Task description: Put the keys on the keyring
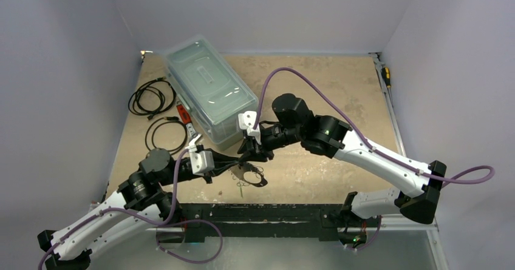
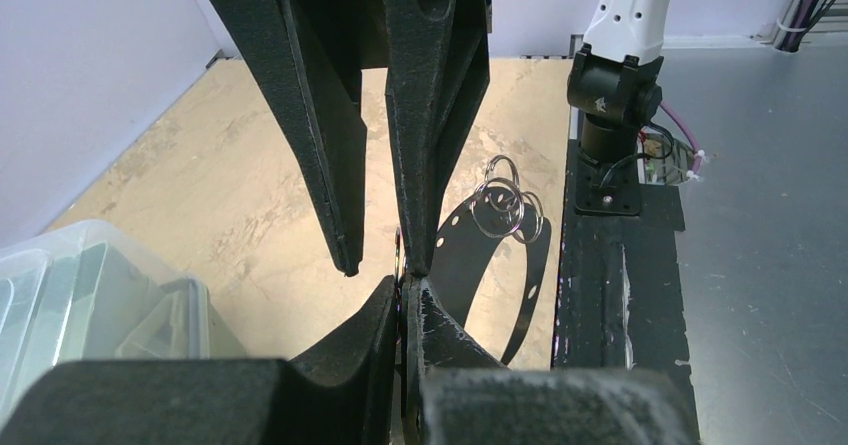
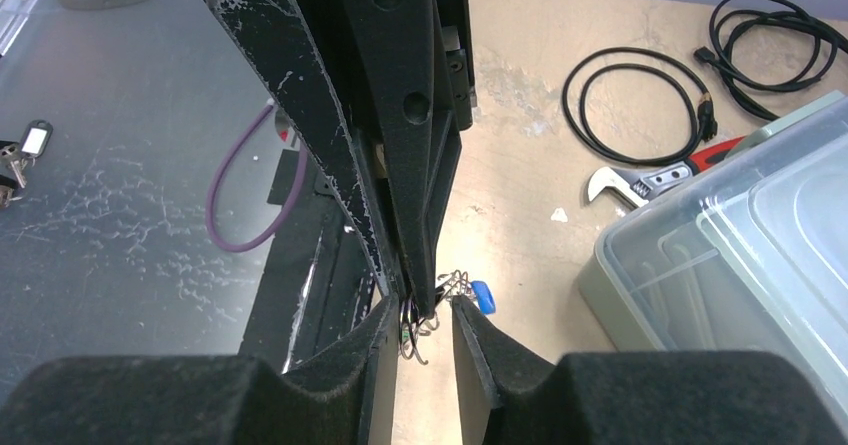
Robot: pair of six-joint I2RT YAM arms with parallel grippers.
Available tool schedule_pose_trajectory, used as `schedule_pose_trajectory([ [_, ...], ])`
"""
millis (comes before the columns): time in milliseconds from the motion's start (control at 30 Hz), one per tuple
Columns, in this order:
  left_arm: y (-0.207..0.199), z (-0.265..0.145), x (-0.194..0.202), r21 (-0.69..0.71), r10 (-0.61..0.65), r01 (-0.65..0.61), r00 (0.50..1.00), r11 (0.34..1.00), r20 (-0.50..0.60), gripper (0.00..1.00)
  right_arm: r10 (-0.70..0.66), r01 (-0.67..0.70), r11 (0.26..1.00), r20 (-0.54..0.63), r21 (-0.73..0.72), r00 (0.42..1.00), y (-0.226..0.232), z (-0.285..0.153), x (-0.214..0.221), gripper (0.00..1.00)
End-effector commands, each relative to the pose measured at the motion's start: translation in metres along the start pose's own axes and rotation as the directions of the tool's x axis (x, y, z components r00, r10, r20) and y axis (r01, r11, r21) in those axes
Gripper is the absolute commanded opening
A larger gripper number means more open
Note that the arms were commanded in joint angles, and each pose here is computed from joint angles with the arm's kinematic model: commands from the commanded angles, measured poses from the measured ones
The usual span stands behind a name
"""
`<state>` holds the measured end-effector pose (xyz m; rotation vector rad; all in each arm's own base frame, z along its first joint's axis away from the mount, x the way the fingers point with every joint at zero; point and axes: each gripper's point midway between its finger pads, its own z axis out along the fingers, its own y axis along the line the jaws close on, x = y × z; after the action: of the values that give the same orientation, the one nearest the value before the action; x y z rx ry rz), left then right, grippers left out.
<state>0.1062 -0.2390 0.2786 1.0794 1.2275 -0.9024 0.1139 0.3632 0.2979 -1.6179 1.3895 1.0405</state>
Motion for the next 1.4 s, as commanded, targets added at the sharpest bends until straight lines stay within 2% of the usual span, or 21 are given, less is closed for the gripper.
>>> schedule_pose_trajectory([
  [0,0.007,-0.005,-0.045,-0.035,0.051,-0.046,0.991,0.998,0.127,0.0,0.016,-0.017,1.0,-0.02,-0.004,1.0,0.001,0.004,0.006,0.3],
  [333,0.007,-0.004,-0.044,-0.035,0.049,-0.045,0.991,0.998,0.124,0.0,0.022,-0.022,1.0,-0.021,-0.005,1.0,0.0,0.006,0.008,0.23],
  [567,0.008,-0.005,-0.045,-0.038,0.053,-0.048,0.99,0.998,0.129,0.0,0.036,-0.035,0.999,-0.044,0.009,0.998,-0.004,0.01,0.015,0.0],
  [767,0.008,-0.007,-0.047,-0.044,0.061,-0.055,0.988,0.998,0.143,0.0,0.008,-0.008,0.999,-0.002,0.048,1.0,-0.01,0.01,0.009,0.0],
  [800,0.009,-0.007,-0.048,-0.05,0.059,-0.052,0.988,0.997,0.146,0.03,0.004,-0.004,0.998,0.0,0.069,1.0,-0.014,0.01,0.009,0.0],
  [900,0.01,-0.009,-0.051,-0.063,0.061,-0.052,0.985,0.997,0.16,0.29,-0.027,0.023,0.993,0.036,0.112,0.999,-0.019,0.006,0.003,0.0],
  [967,0.01,-0.011,-0.053,-0.069,0.065,-0.054,0.983,0.996,0.17,0.37,-0.056,0.044,0.991,0.085,0.127,0.995,-0.019,0.003,-0.006,0.0],
  [1067,0.01,-0.016,-0.058,-0.082,0.077,-0.062,0.978,0.995,0.195,0.4,-0.09,0.067,0.985,0.144,0.157,0.985,-0.02,-0.003,-0.016,0.0],
  [1367,0.011,-0.026,-0.072,-0.111,0.116,-0.09,0.959,0.99,0.26,0.37,-0.161,0.121,0.981,0.296,0.149,0.942,-0.002,-0.022,-0.045,0.0],
])
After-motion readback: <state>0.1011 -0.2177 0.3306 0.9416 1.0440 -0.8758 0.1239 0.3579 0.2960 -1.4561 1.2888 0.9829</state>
